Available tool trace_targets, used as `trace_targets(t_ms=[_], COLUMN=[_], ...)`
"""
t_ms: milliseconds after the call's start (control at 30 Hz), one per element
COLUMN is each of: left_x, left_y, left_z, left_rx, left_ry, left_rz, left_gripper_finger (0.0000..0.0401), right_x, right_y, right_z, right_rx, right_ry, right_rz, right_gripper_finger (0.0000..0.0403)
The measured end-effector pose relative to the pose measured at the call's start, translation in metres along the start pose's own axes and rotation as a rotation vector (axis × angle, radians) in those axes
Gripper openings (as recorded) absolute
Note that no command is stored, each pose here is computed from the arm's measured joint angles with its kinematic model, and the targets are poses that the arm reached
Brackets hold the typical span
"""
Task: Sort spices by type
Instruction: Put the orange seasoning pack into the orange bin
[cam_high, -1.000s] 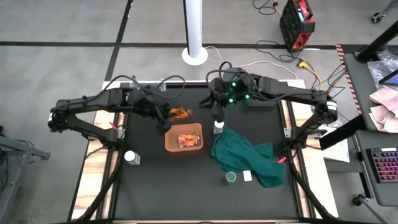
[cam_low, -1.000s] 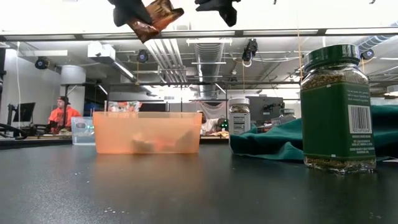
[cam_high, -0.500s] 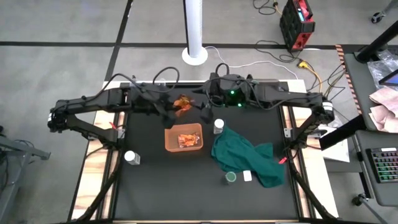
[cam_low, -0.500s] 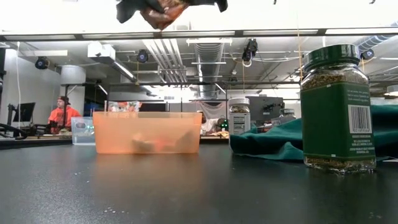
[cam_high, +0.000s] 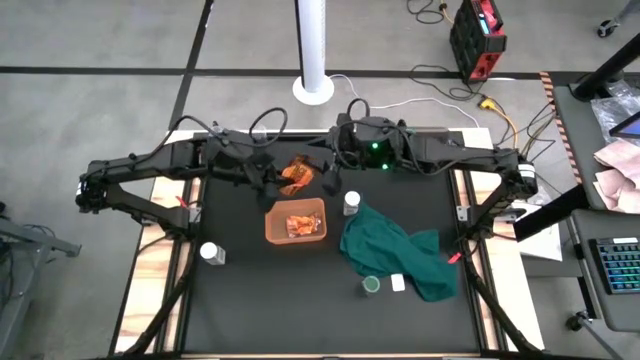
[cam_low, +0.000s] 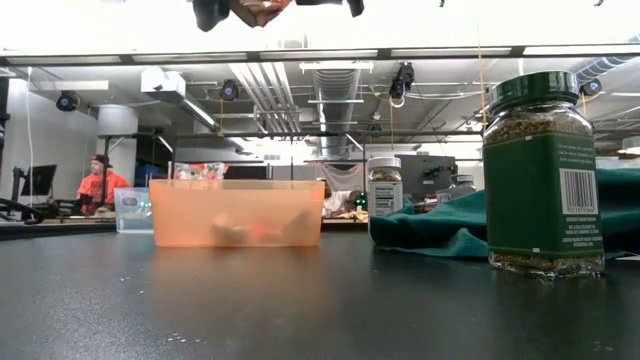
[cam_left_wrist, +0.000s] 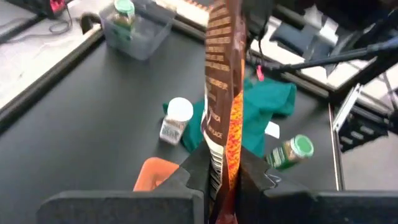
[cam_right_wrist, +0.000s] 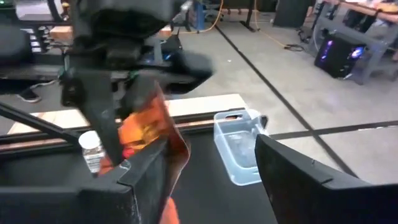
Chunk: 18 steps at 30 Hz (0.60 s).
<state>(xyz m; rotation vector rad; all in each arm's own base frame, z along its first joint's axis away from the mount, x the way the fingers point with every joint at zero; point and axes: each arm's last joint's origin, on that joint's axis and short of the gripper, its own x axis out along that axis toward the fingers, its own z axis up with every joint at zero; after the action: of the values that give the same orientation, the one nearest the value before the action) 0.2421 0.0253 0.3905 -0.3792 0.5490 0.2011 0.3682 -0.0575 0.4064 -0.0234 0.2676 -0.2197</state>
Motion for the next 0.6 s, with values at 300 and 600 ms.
trace_targets(t_ms=[300, 600], left_x=[-0.001, -0.001], left_y=[0.002, 0.004], left_z=[-0.008, -0.011], left_rx=[0.003, 0.012], left_ry=[0.08, 0.106], left_rz=[0.023, 0.056], left_gripper_finger=[0.0021, 0.0021], right_x=[-0.025, -0.001], right_y=[-0.021, 0.007], right_z=[0.006, -0.016], right_rx=[0.04, 0.173], right_ry=[0.033, 0.18], right_rz=[0.0, 0.23], right_gripper_finger=[0.0225, 0.0249])
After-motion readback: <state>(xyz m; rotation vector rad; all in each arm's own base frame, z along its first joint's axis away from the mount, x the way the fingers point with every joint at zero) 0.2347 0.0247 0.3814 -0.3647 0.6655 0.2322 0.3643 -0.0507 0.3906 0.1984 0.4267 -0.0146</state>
